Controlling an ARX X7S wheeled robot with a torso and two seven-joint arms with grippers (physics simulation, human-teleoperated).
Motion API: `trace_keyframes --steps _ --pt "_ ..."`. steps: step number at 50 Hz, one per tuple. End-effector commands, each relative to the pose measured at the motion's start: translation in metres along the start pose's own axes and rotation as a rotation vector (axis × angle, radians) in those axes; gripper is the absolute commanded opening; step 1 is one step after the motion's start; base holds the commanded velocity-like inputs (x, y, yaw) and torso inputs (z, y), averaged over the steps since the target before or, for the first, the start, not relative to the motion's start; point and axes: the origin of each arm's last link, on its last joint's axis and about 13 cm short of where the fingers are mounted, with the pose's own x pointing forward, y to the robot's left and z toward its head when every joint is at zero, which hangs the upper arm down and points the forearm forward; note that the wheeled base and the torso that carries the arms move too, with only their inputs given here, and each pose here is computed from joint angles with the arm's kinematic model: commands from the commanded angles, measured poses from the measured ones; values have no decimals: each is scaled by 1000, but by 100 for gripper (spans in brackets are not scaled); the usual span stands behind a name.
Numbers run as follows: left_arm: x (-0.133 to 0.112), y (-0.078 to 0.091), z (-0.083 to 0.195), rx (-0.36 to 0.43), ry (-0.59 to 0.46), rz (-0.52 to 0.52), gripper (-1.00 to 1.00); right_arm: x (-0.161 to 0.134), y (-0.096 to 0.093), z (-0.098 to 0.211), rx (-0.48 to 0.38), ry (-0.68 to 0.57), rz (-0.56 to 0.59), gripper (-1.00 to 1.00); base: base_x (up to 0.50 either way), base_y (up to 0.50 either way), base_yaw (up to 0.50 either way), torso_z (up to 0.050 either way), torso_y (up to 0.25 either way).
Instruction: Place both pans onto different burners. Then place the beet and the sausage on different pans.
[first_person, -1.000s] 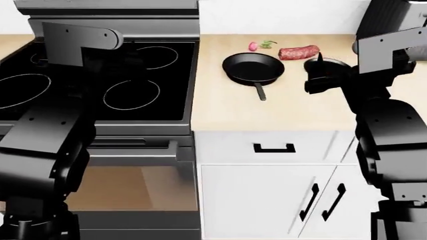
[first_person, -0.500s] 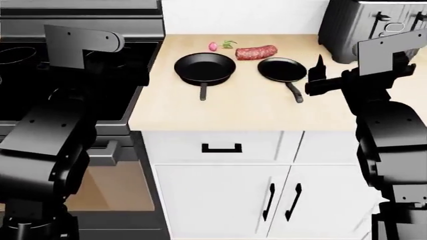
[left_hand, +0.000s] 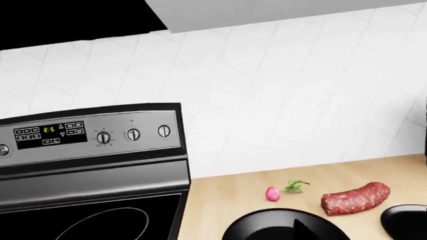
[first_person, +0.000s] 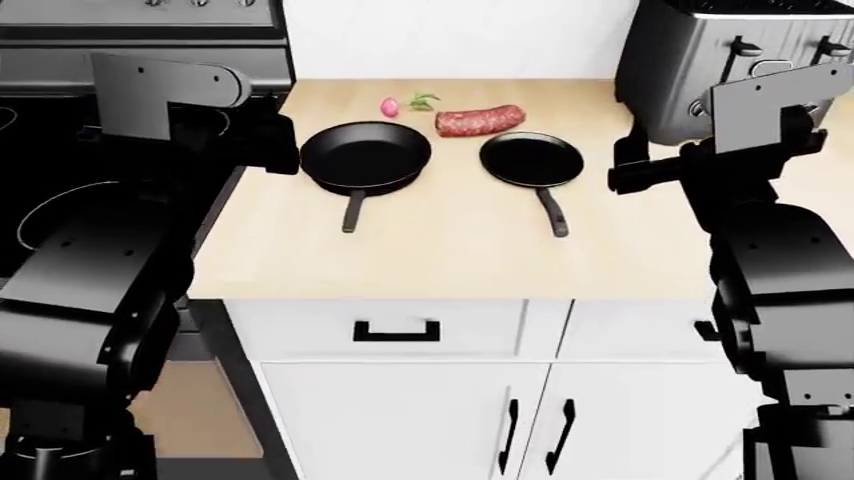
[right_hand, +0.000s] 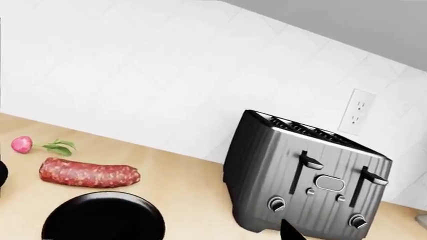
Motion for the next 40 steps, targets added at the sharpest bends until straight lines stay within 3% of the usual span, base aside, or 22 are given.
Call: trace_keyframes --steps 1,29,40 --pt "0 0 -1 1 3 -1 100 0 0 -1 2 7 3 100 500 -121 0 0 0" --pt "-4 -1 -1 1 27 -12 100 -2 4 -4 3 8 14 100 500 -69 0 0 1" --pt "-30 -6 8 55 167 -129 100 -2 7 -11 7 13 30 100 19 0 0 0 1"
